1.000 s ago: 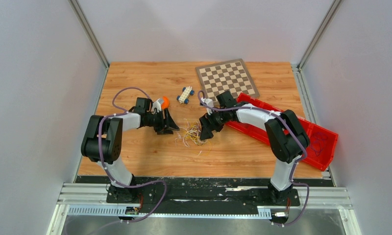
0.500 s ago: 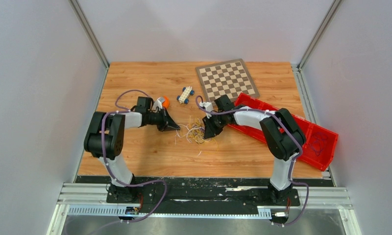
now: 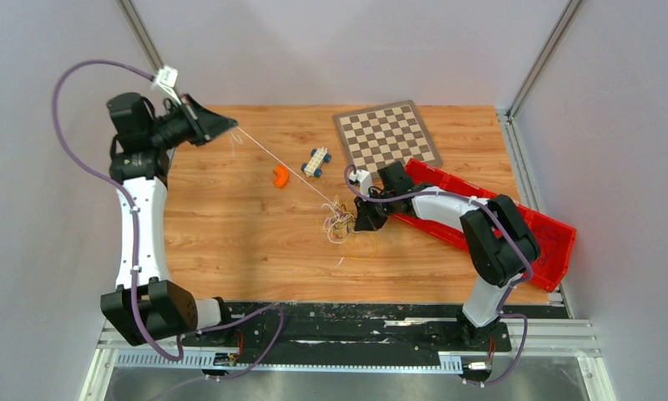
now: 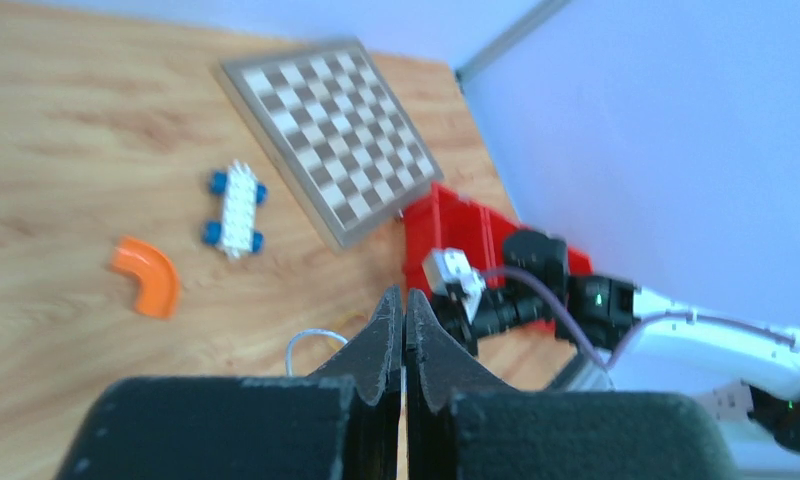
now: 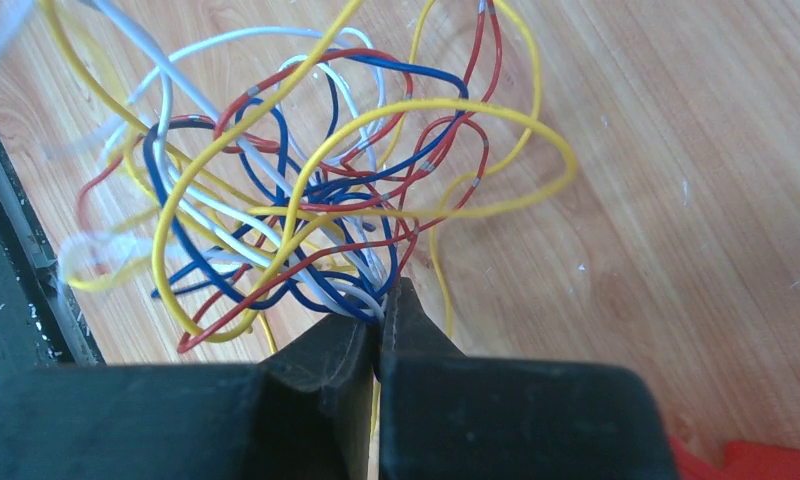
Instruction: Untangle the cables
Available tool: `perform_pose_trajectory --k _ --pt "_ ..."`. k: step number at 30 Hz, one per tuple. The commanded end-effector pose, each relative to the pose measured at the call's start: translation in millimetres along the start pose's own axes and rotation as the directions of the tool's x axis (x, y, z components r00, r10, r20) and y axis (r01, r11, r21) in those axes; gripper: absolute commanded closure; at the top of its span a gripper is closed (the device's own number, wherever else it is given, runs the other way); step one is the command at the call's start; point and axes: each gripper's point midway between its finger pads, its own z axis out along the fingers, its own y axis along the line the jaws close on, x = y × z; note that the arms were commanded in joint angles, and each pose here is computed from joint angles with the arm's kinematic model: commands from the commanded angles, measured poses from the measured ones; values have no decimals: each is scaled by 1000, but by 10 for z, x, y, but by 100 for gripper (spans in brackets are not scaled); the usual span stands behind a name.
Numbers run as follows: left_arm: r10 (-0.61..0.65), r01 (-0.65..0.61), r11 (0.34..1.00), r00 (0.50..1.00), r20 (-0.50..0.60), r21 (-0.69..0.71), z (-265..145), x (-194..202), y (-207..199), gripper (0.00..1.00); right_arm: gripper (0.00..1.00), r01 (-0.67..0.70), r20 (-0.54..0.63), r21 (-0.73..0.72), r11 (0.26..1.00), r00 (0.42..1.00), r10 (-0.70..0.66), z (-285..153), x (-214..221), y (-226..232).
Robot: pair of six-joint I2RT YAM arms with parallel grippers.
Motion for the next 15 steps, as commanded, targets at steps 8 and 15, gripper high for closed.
perform_pose_trajectory --k 8,15 --pt "346 -325 937 816 464 -126 -922 -2085 -723 100 96 -60 -248 83 995 965 79 -111 906 -113" --pt "424 -372 903 692 584 -214 -1317 -2691 -895 100 91 -61 -261 80 995 962 80 -124 938 -102"
